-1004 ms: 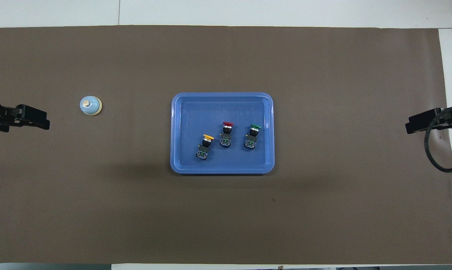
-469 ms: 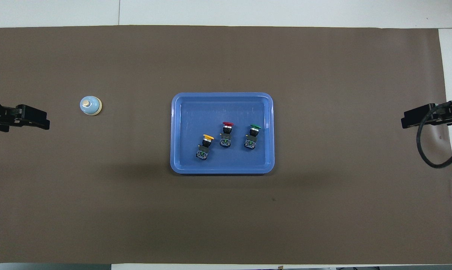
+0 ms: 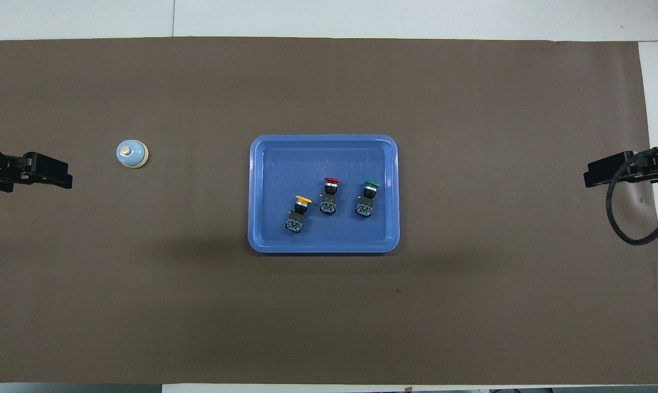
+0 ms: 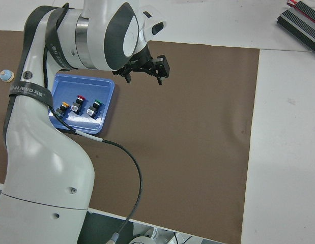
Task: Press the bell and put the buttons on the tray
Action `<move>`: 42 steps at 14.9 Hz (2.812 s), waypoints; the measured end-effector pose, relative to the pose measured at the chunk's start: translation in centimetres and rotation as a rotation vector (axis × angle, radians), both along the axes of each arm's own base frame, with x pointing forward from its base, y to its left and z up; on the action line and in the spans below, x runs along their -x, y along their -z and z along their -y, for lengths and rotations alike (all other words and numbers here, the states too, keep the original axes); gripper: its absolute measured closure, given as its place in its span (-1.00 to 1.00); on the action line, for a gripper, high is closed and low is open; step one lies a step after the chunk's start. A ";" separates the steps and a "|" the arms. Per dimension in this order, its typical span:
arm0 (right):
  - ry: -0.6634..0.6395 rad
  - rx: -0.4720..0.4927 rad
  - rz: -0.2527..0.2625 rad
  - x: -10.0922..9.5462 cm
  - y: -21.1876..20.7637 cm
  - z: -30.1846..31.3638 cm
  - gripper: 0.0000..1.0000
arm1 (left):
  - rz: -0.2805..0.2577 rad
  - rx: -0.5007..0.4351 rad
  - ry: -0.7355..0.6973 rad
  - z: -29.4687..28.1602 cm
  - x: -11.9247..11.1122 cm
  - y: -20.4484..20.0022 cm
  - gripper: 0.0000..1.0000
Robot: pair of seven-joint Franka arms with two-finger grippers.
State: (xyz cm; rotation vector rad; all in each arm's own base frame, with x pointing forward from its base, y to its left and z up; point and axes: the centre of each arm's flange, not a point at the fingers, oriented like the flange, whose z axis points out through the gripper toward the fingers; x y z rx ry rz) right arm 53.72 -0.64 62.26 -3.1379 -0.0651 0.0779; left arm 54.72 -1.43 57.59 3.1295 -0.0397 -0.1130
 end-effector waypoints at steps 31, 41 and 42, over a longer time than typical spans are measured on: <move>0.000 0.000 -0.001 0.0 0.0 0.0 -1.00 | 0.170 -0.001 -0.005 0.2 -7.6 20.1 0.98; 0.000 0.000 -0.001 0.0 0.0 0.0 -1.00 | 0.192 -0.003 -0.010 -0.1 -8.9 23.7 0.98; 0.000 0.000 -0.001 0.0 0.0 0.0 -1.00 | 0.195 -0.003 -0.011 -0.1 -8.9 23.6 0.98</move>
